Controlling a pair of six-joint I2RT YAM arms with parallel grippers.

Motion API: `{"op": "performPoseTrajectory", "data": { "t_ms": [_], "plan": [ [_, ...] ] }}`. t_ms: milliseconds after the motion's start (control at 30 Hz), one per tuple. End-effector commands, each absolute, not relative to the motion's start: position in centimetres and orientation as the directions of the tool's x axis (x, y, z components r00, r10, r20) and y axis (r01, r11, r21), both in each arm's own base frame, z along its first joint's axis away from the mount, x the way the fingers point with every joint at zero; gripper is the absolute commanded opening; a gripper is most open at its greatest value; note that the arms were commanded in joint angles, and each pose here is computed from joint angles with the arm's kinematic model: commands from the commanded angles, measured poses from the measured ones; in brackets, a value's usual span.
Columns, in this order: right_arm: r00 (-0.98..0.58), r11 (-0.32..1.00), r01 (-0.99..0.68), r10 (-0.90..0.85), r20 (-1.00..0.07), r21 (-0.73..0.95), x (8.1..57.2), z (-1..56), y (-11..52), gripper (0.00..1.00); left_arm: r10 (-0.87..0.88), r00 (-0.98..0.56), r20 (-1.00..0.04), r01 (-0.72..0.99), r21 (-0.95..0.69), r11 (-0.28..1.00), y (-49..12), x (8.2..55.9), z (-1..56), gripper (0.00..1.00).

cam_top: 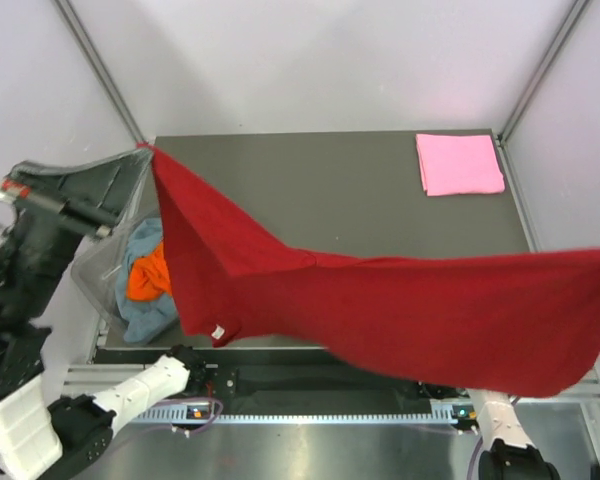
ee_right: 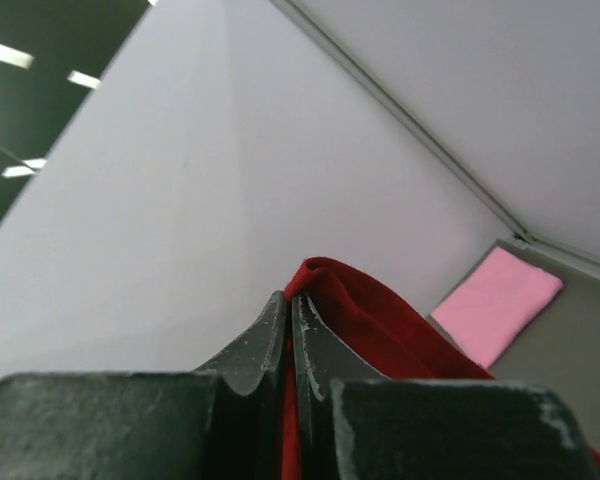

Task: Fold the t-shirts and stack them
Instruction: Flatten the tshirt out

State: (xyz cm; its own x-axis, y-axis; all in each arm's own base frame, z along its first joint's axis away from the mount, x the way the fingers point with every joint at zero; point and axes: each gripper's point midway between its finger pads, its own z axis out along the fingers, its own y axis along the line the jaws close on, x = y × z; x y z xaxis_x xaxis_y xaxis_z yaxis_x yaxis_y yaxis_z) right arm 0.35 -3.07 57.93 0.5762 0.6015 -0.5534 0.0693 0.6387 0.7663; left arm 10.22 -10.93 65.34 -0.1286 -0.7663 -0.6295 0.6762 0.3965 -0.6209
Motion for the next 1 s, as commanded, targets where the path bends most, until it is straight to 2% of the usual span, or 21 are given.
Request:
{"op": "performPoseTrajectory", "data": {
  "t_ms": [0,67,133,167,200,267,300,333,400,467,533,700,833,967],
  "plan": [
    [0.38,0.662,0.248,0.605,-0.7,0.707,11.1,54.5,-4.2,0.0,-0.701,-0.096,-0.707,0.542,-0.628,0.559,-13.3,18.9,61.9,0.0],
    [0.356,0.685,0.287,0.573,-0.738,0.67,14.3,53.5,-5.1,0.0,-0.659,-0.107,-0.744,0.481,-0.619,0.621,-14.8,22.8,59.3,0.0],
    [0.278,0.687,0.371,0.56,-0.78,0.625,18.7,49.6,-6.1,0.0,-0.61,-0.098,-0.786,0.401,-0.592,0.699,-15.5,26.8,56.2,0.0],
    [0.301,0.695,0.352,0.55,-0.779,0.627,20.3,50.0,-6.4,0.0,-0.576,-0.123,-0.808,0.348,-0.579,0.737,-16.5,29.7,54.1,0.0],
    [0.245,0.697,0.391,0.55,-0.798,0.601,22.9,47.6,-6.8,0.0,-0.55,-0.108,-0.828,0.313,-0.554,0.771,-16.5,31.3,53.5,0.0],
    [0.201,0.719,0.38,0.55,-0.81,0.582,27.1,46.5,-6.9,0.0,-0.497,-0.13,-0.858,0.271,-0.513,0.815,-18.2,35.5,51.1,0.0],
    [0.178,0.73,0.381,0.544,-0.82,0.567,28.4,46.0,-6.9,0.0,-0.498,-0.109,-0.86,0.269,-0.508,0.818,-18.4,36.4,51.9,0.0],
    [0.172,0.738,0.37,0.543,-0.822,0.565,29.6,46.1,-6.9,0.0,-0.476,-0.128,-0.87,0.224,-0.493,0.841,-19.1,39.1,50.1,0.0],
    [0.123,0.754,0.373,0.537,-0.834,0.541,32.4,45.5,-7.0,0.0,-0.476,-0.073,-0.877,0.184,-0.481,0.857,-18.3,41.0,51.5,0.0],
    [0.099,0.764,0.376,0.53,-0.842,0.525,34.3,45.1,-7.2,0.0,-0.446,-0.065,-0.893,0.116,-0.451,0.885,-17.8,43.3,50.5,0.0],
    [0.113,0.777,0.372,0.505,-0.856,0.508,34.5,46.5,-7.4,0.0,-0.453,-0.01,-0.892,0.083,-0.452,0.888,-16.7,43.8,52.3,0.0],
    [0.173,0.792,0.374,0.452,-0.875,0.483,32.7,50.3,-8.0,0.0,-0.502,0.05,-0.863,0.169,-0.488,0.856,-16.6,41.6,56.0,0.0],
    [0.23,0.785,0.385,0.427,-0.874,0.485,28.8,52.5,-8.1,0.0,-0.598,0.075,-0.798,0.312,-0.55,0.774,-16.0,36.0,60.7,0.0],
    [0.332,0.756,0.391,0.416,-0.846,0.525,23.0,54.8,-8.2,0.0,-0.674,0.056,-0.737,0.41,-0.598,0.689,-15.7,31.7,61.6,0.0]
  ]
}}
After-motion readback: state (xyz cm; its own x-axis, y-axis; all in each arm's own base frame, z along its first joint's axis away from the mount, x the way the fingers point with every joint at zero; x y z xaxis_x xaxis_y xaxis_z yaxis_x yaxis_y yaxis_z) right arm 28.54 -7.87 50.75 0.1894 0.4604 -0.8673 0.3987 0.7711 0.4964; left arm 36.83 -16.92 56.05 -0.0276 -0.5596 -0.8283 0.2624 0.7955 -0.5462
